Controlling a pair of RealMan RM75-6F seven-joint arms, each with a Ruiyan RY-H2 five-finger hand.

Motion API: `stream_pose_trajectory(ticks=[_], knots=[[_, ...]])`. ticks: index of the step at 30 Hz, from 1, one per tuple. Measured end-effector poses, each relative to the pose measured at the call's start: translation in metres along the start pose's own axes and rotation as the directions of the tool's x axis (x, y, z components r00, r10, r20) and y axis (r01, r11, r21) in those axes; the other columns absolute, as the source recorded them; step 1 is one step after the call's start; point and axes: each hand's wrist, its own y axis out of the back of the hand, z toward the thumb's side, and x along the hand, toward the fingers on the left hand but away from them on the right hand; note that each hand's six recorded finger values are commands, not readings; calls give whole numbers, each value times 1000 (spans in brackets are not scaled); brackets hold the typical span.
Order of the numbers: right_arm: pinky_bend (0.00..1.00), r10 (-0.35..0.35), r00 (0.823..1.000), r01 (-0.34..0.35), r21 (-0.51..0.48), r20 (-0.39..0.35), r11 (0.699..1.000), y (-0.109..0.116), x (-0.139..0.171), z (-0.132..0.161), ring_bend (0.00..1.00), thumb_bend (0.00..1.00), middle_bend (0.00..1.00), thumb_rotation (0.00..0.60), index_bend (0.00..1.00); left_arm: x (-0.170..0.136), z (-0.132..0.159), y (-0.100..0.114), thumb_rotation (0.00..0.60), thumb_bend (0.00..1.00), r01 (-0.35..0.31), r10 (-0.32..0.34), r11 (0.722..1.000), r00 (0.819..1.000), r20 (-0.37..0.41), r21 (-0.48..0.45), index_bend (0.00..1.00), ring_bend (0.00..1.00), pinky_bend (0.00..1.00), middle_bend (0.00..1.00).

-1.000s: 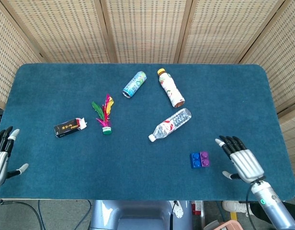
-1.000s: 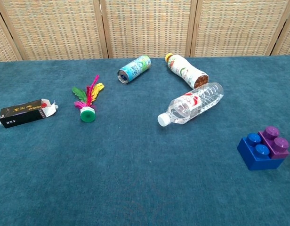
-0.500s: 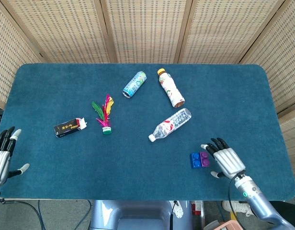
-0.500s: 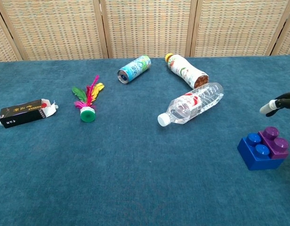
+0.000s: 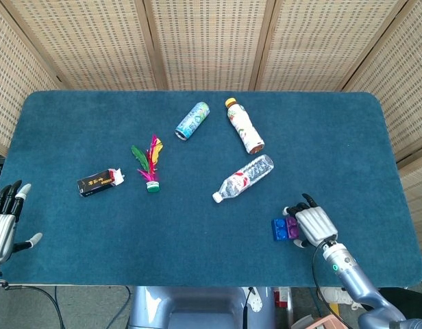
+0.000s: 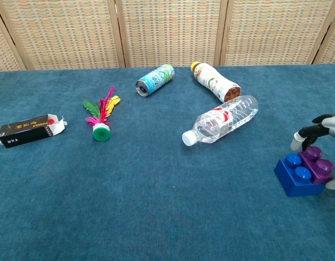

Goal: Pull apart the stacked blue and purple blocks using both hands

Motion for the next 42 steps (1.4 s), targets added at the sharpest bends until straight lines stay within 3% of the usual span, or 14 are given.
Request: stream_pose_trajectory(ticks=[5, 17, 24, 27, 32, 38, 42], knots=[[109, -30, 1000, 30, -20, -1, 999, 1, -3, 1, 432, 143, 559, 600, 474, 0, -1, 0, 600, 0, 1, -1, 1000, 1000, -4, 1, 0, 0, 0, 0], [111, -145, 988, 137, -127, -54, 982, 30, -1, 11, 434, 164, 563, 600, 478, 2, 3, -3, 600, 0, 8, -8, 1000, 1000, 6, 2, 0, 0, 0, 0], [128, -242, 960, 192, -295, -141, 936, 74, -18, 43, 433, 164, 563, 600, 478, 22, 24, 0, 600, 0, 28, -25, 999, 996, 83, -39, 0, 0, 0, 0], [128, -259, 951, 196, -317, -169, 928, 88, -30, 58, 434, 164, 563, 600, 478, 35, 38, 4, 600, 0, 38, -30, 998, 991, 130, -58, 0, 0, 0, 0], [128, -265, 945, 177, -378, -194, 909, 102, -54, 87, 434, 164, 563, 600, 478, 61, 78, 9, 600, 0, 83, -56, 992, 967, 248, -97, 0, 0, 0, 0], [128, -263, 951, 154, -488, -162, 859, 107, -78, 111, 434, 166, 563, 600, 478, 89, 135, 13, 600, 0, 163, -99, 976, 919, 382, -141, 0, 0, 0, 0], [128, -252, 959, 144, -546, -128, 825, 109, -91, 125, 434, 176, 563, 600, 478, 101, 162, 12, 600, 0, 219, -132, 962, 898, 420, -166, 0, 0, 0, 0]])
